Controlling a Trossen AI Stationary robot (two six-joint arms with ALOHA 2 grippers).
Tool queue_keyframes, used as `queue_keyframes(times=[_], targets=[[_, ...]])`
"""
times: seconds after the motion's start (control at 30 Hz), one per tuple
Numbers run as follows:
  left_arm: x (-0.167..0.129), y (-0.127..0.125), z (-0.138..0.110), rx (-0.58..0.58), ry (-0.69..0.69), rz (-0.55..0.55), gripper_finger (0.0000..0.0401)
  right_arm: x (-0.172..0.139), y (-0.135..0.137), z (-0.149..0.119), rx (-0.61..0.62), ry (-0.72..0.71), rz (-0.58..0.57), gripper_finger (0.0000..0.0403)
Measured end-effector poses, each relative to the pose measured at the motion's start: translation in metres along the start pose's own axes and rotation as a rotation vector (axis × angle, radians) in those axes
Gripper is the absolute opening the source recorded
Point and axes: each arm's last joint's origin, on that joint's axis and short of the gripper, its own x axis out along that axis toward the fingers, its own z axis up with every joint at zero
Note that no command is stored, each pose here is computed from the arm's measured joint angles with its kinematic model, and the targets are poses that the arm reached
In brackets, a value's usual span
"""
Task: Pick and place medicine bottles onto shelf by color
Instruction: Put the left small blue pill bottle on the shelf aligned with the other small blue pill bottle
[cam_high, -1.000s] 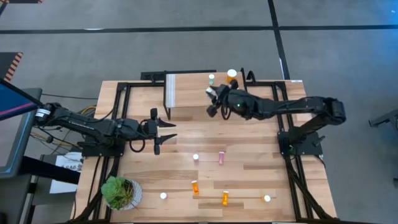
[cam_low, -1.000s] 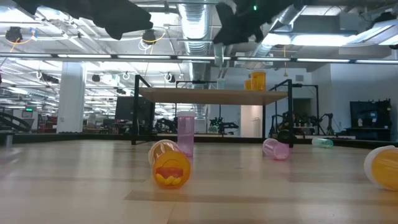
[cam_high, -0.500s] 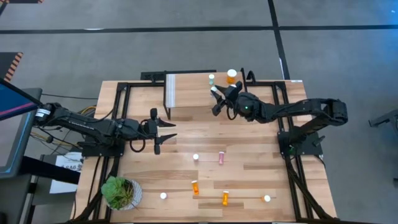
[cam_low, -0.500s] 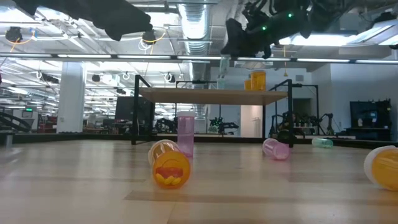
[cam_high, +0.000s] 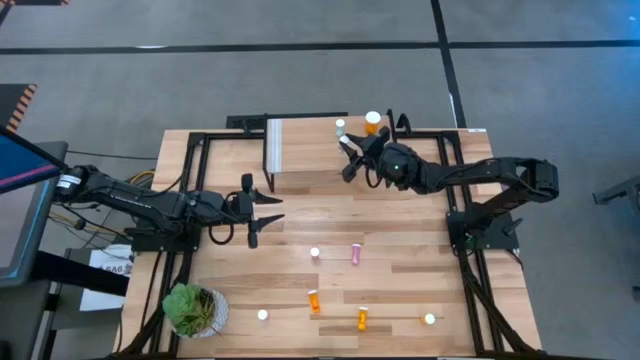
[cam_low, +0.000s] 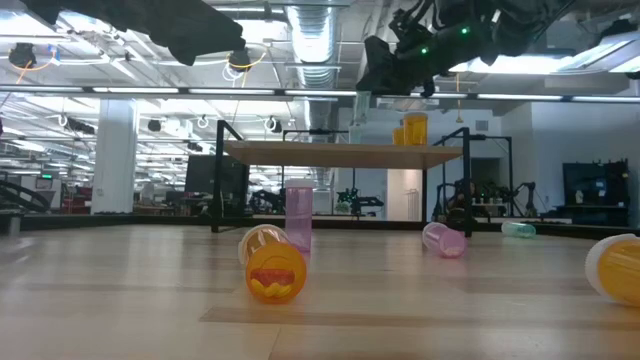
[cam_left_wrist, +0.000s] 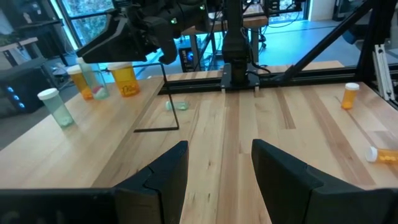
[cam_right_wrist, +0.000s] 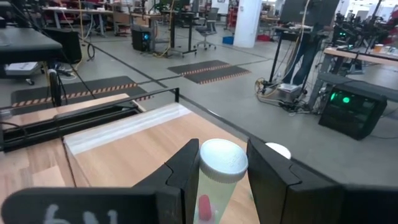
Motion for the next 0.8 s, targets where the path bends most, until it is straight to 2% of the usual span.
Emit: queue_keyframes(times=[0.13, 0.43, 0.8], targets=[[0.0, 0.0, 0.0, 0.0, 0.001, 0.016, 0.0168, 0.0, 0.0, 0.001, -0.001, 0.002, 0.003, 0.0134], [0.0, 0.001, 0.0, -0.004, 0.002, 0.021, 0.0168, 0.01, 0.01, 0.024, -0.036, 0.051, 0.004, 0.0135], [0.001, 0.0, -0.001, -0.003, 0.009, 0.02, 0.0168, 0.028, 0.008, -0.001, -0.035, 0.131, -0.06, 0.0136]])
